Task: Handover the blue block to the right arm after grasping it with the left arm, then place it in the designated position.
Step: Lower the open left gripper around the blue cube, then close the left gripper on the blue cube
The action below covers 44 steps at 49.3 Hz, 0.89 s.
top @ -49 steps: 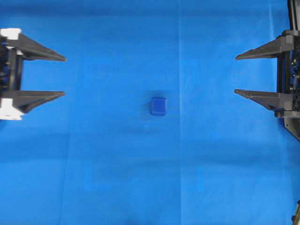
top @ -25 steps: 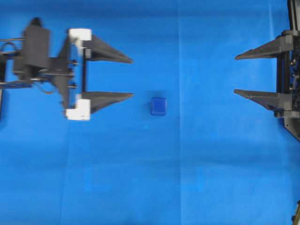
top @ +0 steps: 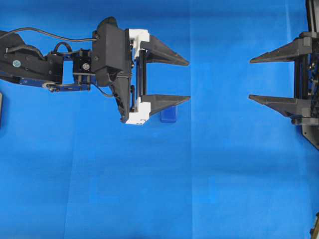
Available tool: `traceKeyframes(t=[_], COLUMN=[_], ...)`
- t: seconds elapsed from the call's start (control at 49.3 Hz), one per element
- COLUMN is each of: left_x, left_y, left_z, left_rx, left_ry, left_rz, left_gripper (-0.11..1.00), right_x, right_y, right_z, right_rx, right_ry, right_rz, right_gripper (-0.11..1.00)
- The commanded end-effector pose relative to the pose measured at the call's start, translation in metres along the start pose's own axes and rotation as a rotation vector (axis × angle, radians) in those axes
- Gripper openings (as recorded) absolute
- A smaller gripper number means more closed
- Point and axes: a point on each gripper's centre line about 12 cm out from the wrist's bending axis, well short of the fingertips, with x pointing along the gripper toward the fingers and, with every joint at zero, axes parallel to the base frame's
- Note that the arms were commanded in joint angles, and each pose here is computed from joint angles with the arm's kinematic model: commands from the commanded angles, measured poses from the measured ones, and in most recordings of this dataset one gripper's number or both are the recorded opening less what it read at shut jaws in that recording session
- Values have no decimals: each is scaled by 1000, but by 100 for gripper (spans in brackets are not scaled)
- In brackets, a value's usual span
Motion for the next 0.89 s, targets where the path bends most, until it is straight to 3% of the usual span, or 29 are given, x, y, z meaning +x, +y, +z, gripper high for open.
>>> traceKeyframes(t=[0.0,0.122,0.608,0.73,0.872], left_x=[0,4,30,34,36], left_y=[1,1,-8,-9,-9], left_z=[16,13,4,2,4], left_rx=[-5,-8,2,11,17], left_ry=[-34,37,643,727,731], left_rz=[1,1,-16,-19,-19], left_gripper=[90,90,90,90,90], right_x=[3,3,3,3,4], right_y=[0,0,0,0,0], right_z=[11,11,11,10,9], right_rx=[5,5,5,5,5], right_ry=[-29,-29,-26,-23,-20], right_rz=[0,0,0,-2,0], right_gripper=[94,94,94,94,94])
